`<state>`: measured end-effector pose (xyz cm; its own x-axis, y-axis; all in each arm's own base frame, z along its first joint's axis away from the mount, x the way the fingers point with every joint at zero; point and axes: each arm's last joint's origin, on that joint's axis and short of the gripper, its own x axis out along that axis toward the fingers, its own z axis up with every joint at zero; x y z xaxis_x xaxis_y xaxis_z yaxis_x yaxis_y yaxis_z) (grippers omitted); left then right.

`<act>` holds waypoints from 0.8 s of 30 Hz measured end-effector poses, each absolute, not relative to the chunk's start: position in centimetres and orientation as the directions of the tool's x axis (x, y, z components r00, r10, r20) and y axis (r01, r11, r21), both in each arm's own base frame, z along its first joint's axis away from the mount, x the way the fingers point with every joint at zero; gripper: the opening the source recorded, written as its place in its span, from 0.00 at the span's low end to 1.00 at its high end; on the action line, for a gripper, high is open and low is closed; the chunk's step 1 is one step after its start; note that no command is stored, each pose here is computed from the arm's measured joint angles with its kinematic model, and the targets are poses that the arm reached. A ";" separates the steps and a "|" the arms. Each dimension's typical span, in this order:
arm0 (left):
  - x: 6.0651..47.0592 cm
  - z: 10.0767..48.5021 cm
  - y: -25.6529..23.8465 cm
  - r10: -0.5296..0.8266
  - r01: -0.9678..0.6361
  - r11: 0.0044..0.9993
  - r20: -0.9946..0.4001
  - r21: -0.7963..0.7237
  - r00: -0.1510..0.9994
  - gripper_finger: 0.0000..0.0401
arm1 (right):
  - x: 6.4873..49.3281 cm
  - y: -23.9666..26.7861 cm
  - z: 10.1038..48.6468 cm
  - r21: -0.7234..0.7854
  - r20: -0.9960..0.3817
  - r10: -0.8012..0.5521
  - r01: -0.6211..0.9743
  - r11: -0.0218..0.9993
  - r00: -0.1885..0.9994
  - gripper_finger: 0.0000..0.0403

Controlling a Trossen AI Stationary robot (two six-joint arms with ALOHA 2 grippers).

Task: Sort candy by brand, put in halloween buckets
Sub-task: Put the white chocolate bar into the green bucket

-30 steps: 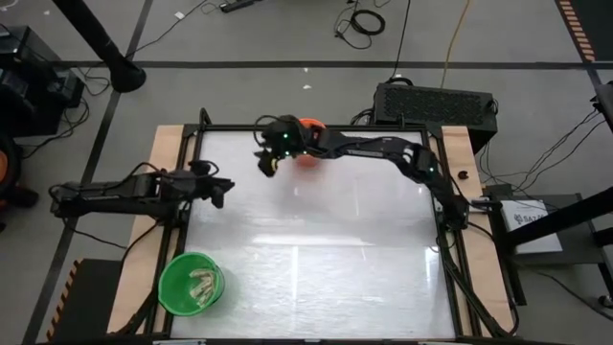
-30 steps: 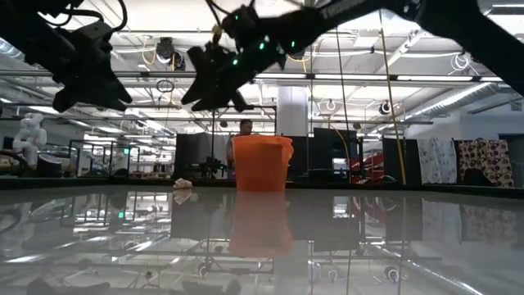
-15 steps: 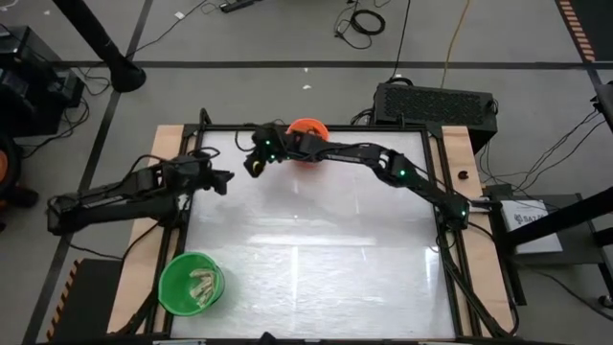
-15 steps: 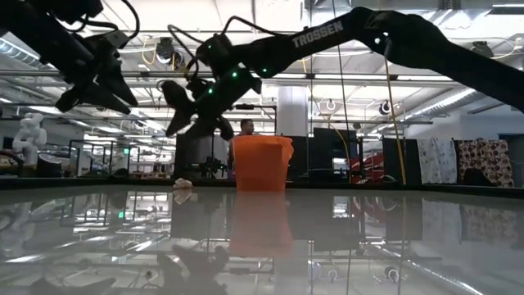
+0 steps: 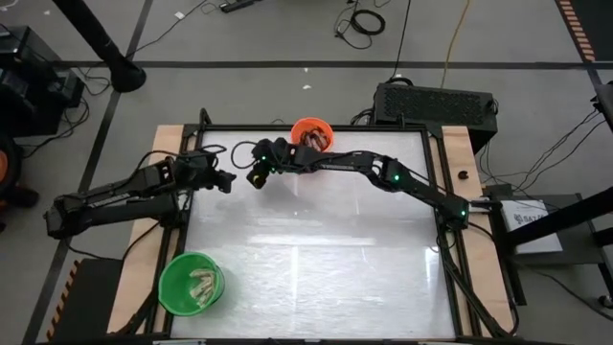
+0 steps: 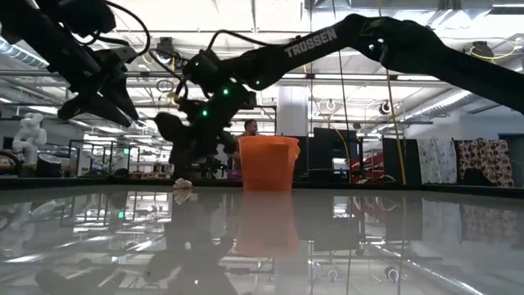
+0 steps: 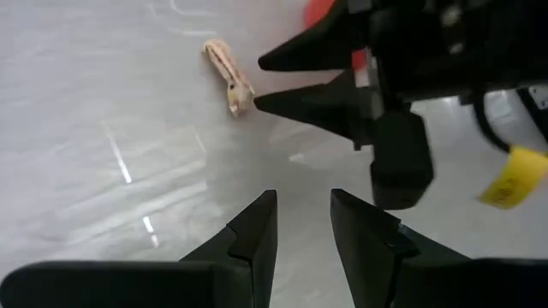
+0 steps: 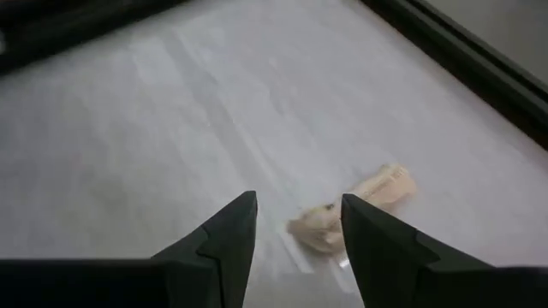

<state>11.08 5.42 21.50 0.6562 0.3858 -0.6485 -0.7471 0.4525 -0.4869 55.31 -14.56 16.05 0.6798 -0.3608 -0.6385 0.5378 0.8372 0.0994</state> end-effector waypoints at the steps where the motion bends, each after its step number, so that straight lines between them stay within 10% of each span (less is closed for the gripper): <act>1: 11.2 21.4 5.5 0.383 -0.750 0.449 -0.653 -0.486 0.653 0.29 | 55.3 -14.6 15.8 0.091 -0.642 -0.365 0.539 0.837 0.674 0.41; 24: 12.2 20.3 5.9 0.346 -0.790 0.434 -0.729 -0.433 0.590 0.30 | 55.6 -15.2 11.6 0.022 -0.667 -0.424 0.586 0.810 0.612 0.40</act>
